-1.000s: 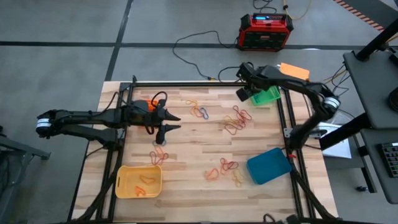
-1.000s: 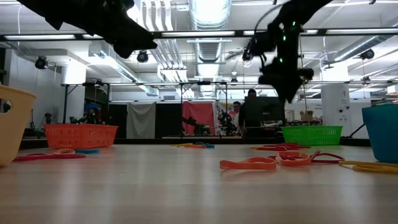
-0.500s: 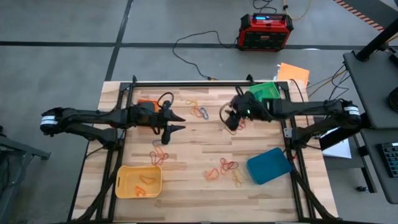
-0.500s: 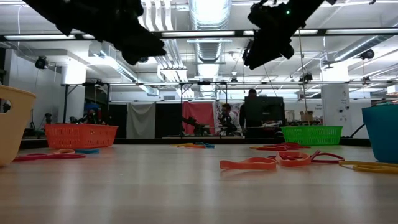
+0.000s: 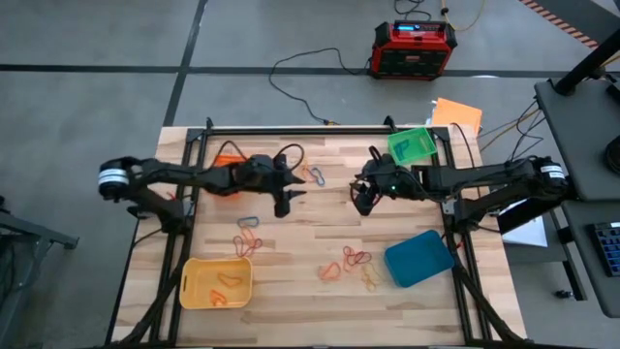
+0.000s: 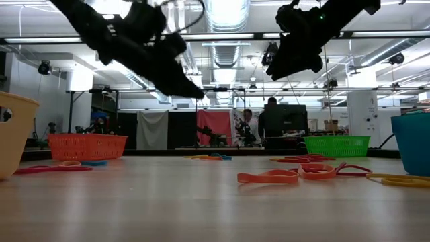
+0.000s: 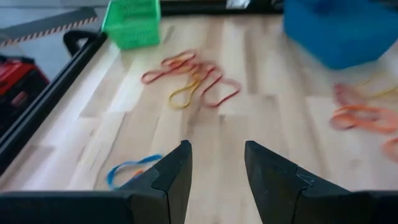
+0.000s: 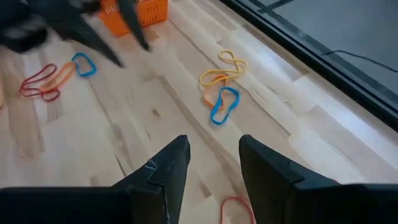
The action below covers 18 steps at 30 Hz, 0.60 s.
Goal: Sort rubber bands into baskets
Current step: Put the yellow rubber band into the blue bin
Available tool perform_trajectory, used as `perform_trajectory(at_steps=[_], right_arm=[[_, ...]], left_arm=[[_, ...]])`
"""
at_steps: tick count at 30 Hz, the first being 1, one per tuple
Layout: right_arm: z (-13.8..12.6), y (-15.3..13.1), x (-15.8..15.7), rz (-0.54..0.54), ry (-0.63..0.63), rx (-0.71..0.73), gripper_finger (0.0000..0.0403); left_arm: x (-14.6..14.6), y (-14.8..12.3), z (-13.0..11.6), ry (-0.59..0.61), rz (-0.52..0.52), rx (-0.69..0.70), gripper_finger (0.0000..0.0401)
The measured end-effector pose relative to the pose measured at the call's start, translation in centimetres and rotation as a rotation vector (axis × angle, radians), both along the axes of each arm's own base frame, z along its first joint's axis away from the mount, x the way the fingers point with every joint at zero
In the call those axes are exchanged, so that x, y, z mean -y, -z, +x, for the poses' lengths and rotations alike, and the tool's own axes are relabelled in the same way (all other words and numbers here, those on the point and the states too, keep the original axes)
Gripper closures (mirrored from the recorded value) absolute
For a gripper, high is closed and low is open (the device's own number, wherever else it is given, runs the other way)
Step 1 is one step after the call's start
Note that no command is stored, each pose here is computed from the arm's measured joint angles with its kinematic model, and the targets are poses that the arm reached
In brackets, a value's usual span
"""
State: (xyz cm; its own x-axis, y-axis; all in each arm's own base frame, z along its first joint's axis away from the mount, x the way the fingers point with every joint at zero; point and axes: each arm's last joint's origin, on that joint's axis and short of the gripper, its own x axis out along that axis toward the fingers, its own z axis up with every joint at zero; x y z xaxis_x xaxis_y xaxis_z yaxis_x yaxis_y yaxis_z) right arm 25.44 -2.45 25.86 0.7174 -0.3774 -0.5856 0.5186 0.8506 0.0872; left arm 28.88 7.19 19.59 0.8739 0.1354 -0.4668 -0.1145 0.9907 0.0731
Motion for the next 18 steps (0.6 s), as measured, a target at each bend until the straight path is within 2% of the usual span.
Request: perform_trajectory(at_steps=[8,12,18], right_arm=[[0.0,-0.1,0.0,-0.001,0.0,0.007,0.0266],[0.0,-0.1,0.0,-0.002,0.0,0.007,0.0261],[0.0,-0.1,0.0,0.015,0.012,0.015,0.0259]], left_arm=[[-4.3,3.5,0.9,-0.103,0.008,-0.107,0.0269],[-4.9,4.5,1.6,-0.12,0.005,-0.139,0.0269],[-5.3,5.4,2.0,-0.218,0.035,-0.19,0.0269]])
